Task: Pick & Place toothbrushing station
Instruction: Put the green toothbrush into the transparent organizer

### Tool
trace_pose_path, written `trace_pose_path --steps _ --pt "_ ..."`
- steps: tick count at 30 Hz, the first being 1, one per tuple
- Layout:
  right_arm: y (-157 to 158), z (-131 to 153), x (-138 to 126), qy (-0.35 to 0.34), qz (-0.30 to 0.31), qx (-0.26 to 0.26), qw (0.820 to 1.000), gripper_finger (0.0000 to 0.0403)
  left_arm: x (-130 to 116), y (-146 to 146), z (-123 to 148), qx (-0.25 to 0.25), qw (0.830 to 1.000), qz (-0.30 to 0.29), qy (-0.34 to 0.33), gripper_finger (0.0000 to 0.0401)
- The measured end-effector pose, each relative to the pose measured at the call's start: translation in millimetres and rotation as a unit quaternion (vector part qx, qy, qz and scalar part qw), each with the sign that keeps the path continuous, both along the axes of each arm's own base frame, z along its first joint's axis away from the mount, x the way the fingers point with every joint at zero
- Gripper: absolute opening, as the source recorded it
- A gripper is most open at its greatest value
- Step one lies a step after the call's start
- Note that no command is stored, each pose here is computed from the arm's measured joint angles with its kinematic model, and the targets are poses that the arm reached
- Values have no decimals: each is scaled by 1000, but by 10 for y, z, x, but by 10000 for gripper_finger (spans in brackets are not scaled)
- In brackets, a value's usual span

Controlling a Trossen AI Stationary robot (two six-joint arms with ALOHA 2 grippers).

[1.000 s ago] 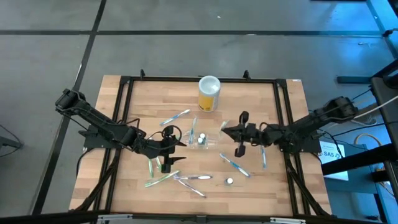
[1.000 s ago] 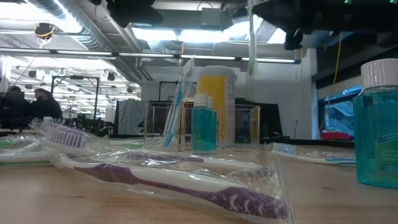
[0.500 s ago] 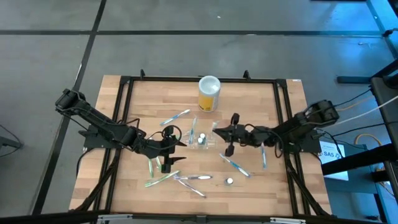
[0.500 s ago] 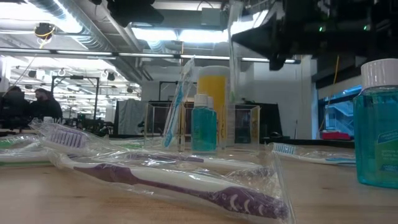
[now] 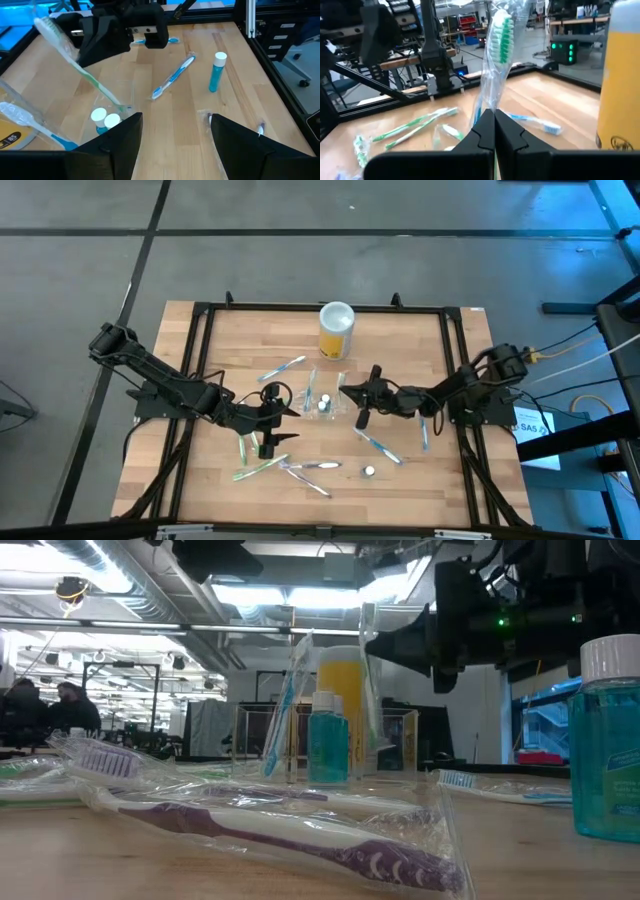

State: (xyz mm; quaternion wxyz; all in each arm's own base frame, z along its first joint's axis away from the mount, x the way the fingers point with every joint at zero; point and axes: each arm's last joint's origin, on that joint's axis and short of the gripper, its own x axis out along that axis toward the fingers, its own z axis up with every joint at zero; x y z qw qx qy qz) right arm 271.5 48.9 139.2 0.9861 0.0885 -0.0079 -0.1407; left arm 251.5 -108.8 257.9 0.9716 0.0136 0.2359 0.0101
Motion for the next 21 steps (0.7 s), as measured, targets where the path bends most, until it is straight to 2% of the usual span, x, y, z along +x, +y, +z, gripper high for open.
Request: trace_pose_path --steps 8,21 --pt "6 -126 11 23 1 23 999 0 1 0 1 0 1000 0 -1 233" --pt "13 -166 9 45 16 16 999 8 1 0 2 -3 1000 1 -1 233"
